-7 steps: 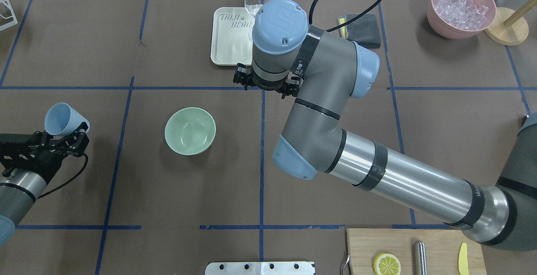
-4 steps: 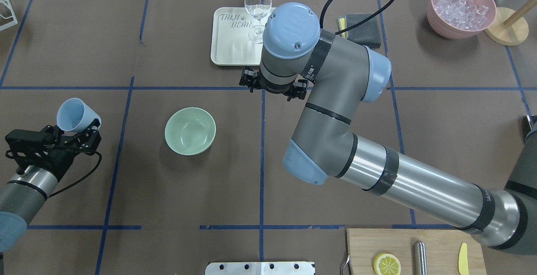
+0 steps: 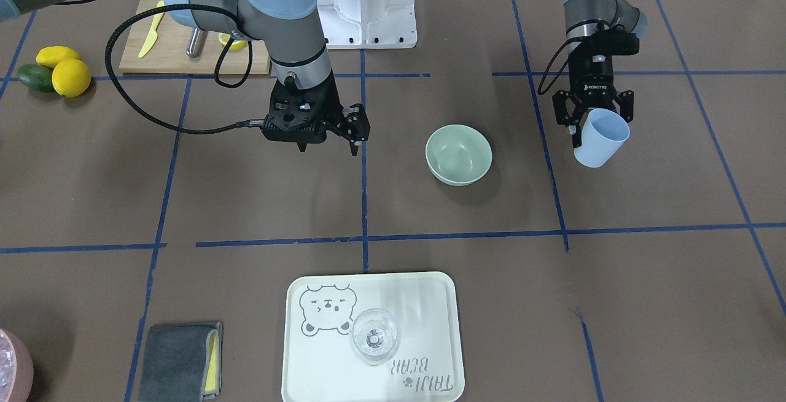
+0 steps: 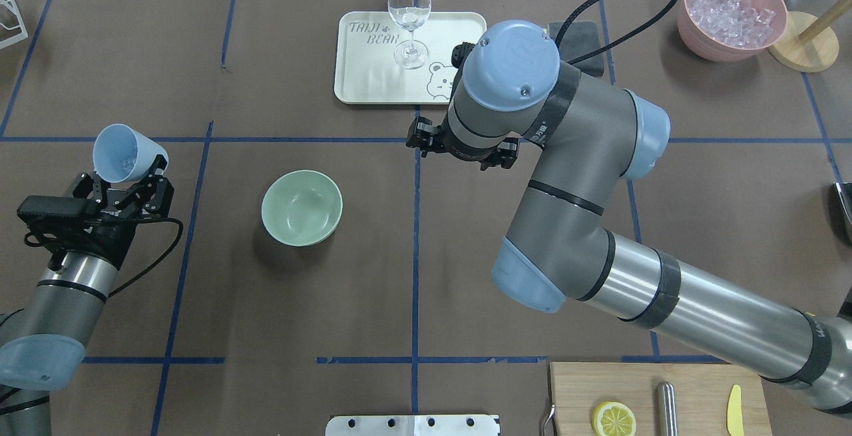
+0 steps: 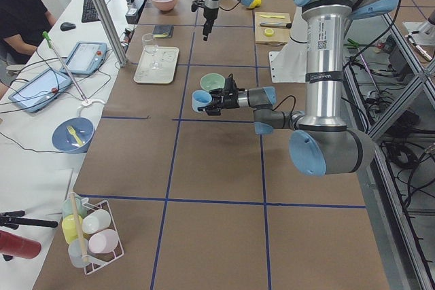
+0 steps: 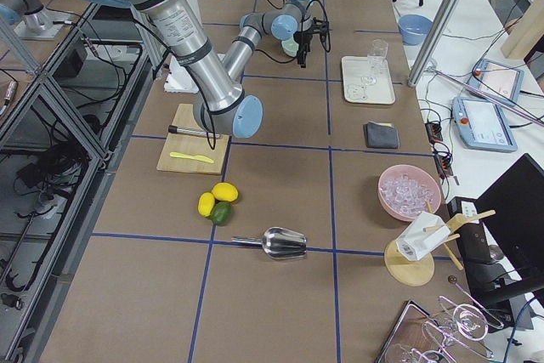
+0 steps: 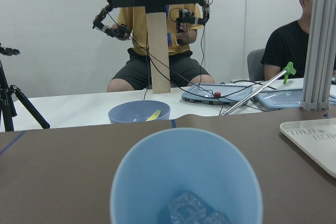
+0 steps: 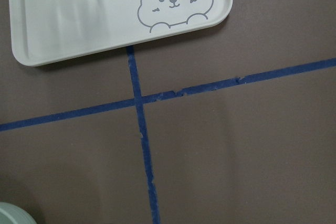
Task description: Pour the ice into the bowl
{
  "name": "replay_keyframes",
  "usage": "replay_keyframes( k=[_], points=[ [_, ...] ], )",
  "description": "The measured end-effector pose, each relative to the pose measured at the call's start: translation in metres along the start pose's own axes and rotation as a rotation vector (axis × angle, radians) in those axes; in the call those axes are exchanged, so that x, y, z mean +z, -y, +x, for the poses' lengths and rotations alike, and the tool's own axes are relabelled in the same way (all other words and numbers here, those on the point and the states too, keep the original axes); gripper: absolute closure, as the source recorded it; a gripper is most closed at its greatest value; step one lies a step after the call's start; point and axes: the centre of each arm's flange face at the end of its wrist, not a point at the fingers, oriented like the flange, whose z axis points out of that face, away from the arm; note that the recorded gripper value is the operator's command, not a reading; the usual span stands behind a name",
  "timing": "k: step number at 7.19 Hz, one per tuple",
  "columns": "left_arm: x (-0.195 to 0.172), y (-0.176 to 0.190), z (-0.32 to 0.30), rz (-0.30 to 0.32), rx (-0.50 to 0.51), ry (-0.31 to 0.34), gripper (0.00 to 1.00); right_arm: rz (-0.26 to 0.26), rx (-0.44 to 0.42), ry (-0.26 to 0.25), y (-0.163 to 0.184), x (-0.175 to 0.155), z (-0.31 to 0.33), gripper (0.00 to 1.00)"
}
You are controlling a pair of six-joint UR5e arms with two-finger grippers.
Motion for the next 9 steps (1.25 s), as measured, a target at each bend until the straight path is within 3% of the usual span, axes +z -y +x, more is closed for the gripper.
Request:
replay_keyframes(
  k=[1, 3, 9],
  points=[
    [0.001, -0.003, 0.016, 0.025, 0.029, 0.006, 1.0, 0.002, -0.003, 0.005, 0.0, -0.003, 0.002, 0.0],
    [0.002, -0.006, 0.036, 0.064, 0.188, 0.028, 1.0, 0.006, -0.008, 0.019, -0.004, -0.011, 0.014, 0.0],
    [-0.006, -0.02, 0.081, 0.037, 0.732, 0.031, 1.0, 0.007, -0.011, 0.02, -0.007, -0.014, 0.029, 0.0]
  ],
)
